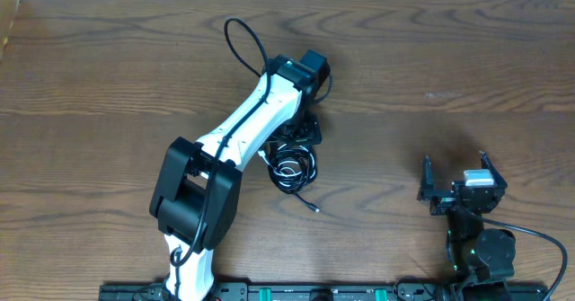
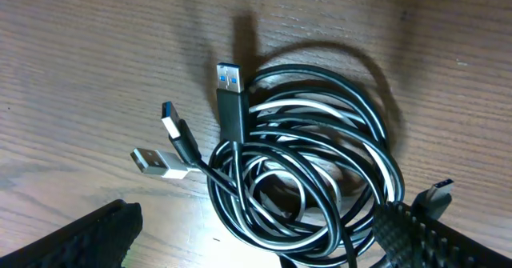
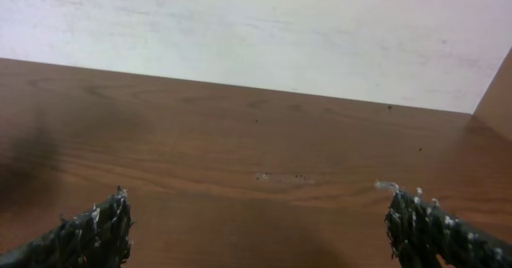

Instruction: Untangle cables

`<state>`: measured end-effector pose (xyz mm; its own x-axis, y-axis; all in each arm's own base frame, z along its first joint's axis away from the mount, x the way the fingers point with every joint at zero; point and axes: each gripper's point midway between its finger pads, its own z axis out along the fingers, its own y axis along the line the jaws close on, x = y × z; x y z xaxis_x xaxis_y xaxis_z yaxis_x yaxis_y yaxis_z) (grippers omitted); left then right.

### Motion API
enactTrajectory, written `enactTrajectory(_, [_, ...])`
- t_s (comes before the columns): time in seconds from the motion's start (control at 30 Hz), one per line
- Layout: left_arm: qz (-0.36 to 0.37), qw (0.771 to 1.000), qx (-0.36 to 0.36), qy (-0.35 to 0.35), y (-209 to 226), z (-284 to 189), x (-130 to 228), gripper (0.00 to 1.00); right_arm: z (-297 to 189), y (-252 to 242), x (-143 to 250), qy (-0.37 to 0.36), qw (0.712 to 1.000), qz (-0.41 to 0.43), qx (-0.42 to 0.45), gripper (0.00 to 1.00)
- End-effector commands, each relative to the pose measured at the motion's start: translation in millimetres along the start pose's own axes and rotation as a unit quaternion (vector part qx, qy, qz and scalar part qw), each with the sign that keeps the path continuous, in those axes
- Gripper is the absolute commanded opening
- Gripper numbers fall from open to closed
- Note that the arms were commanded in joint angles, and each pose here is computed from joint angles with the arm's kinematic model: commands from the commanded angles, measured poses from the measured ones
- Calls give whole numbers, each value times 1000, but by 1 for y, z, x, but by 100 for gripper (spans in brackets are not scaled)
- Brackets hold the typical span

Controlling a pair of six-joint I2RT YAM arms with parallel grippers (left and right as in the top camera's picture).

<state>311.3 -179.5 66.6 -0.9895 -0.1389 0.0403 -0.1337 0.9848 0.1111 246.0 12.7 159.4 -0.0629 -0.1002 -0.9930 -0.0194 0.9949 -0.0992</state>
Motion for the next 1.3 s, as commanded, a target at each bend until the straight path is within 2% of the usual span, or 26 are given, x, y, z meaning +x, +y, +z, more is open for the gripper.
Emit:
enactTrajectory(0.0, [1, 1000, 4, -7, -1, -7, 2, 98, 0, -1, 0, 0, 1000, 1, 2, 99])
enactTrajectory(1.27, [25, 1000, 5, -12, -15, -8, 12, 98, 0, -1, 0, 0, 1000, 1, 2, 99])
